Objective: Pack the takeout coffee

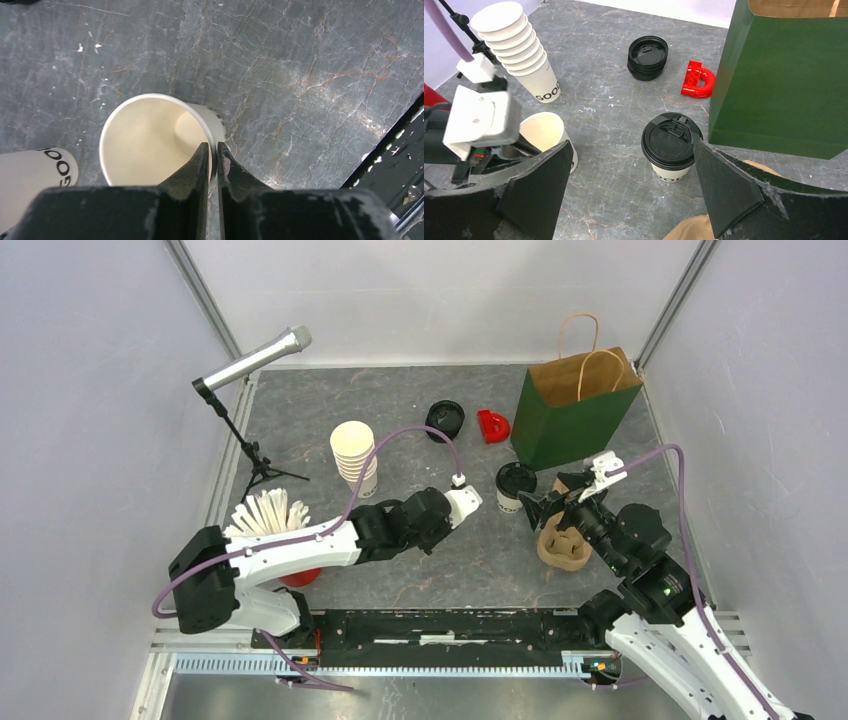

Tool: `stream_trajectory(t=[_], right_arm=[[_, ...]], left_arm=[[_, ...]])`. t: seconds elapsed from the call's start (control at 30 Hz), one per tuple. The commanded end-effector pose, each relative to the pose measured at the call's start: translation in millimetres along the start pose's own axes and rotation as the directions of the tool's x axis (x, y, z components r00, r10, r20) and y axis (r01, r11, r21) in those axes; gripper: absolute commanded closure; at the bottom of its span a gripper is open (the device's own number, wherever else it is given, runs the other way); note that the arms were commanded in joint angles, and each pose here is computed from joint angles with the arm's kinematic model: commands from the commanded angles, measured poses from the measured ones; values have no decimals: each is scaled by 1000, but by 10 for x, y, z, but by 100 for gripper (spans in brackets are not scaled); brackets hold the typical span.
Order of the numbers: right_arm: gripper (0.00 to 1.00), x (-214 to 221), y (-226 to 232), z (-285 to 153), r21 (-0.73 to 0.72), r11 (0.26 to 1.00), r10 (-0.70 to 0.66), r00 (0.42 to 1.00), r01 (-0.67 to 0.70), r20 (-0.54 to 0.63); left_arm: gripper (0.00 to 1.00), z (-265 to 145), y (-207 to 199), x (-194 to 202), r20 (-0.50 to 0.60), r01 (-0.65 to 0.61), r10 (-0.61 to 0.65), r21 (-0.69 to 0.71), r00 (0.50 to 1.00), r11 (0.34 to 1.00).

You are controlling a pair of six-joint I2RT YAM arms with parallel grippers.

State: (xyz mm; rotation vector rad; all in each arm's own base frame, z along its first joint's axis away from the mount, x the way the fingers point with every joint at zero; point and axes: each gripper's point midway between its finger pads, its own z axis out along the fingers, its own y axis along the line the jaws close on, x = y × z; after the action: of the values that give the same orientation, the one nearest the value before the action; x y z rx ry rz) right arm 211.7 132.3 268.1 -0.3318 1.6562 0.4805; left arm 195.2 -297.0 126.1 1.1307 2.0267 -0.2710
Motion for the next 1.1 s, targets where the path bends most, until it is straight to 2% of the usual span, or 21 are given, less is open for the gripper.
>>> stream_trajectory(t=[0.0,0.1,0.27,0.4,0.53,0.67,0.77,0.93,1.07], right_arm=[[2,-186,21,-55,-12,1000,-14,998,14,61],[2,-230,53,-66,-27,1000,2,997,0,81],[2,-259,217,-5,-111,993,43,995,-33,91],[3,-189,203,140,-95,995,44,998,-40,43],[12,-24,236,425,-99,993,55,998,-56,-13],[21,154,332,786,-100,989,93,989,-105,-115],[25,215,427,1049,-66,995,64,988,-74,-142],[30,155,580,1590,-3,1000,-1,990,0,-139],[45,246,416,2085,152,988,-2,991,22,-133]], left_arm=[[76,41,-134,-245,62,62,-65,46,996,997],[59,-61,-137,-426,99,91,-96,61,990,994],[19,-537,117,-953,206,144,-140,0,969,990],[0,-1053,401,-1236,315,158,-131,-64,940,985],[0,-1569,569,-1266,422,167,-123,-69,898,984],[0,-1929,750,-1011,489,209,-133,-103,862,972],[0,-2017,865,-696,497,206,-102,-159,862,965],[0,-2083,840,-307,525,215,-117,-129,843,968],[0,-2095,851,-160,564,232,-123,-125,817,965]])
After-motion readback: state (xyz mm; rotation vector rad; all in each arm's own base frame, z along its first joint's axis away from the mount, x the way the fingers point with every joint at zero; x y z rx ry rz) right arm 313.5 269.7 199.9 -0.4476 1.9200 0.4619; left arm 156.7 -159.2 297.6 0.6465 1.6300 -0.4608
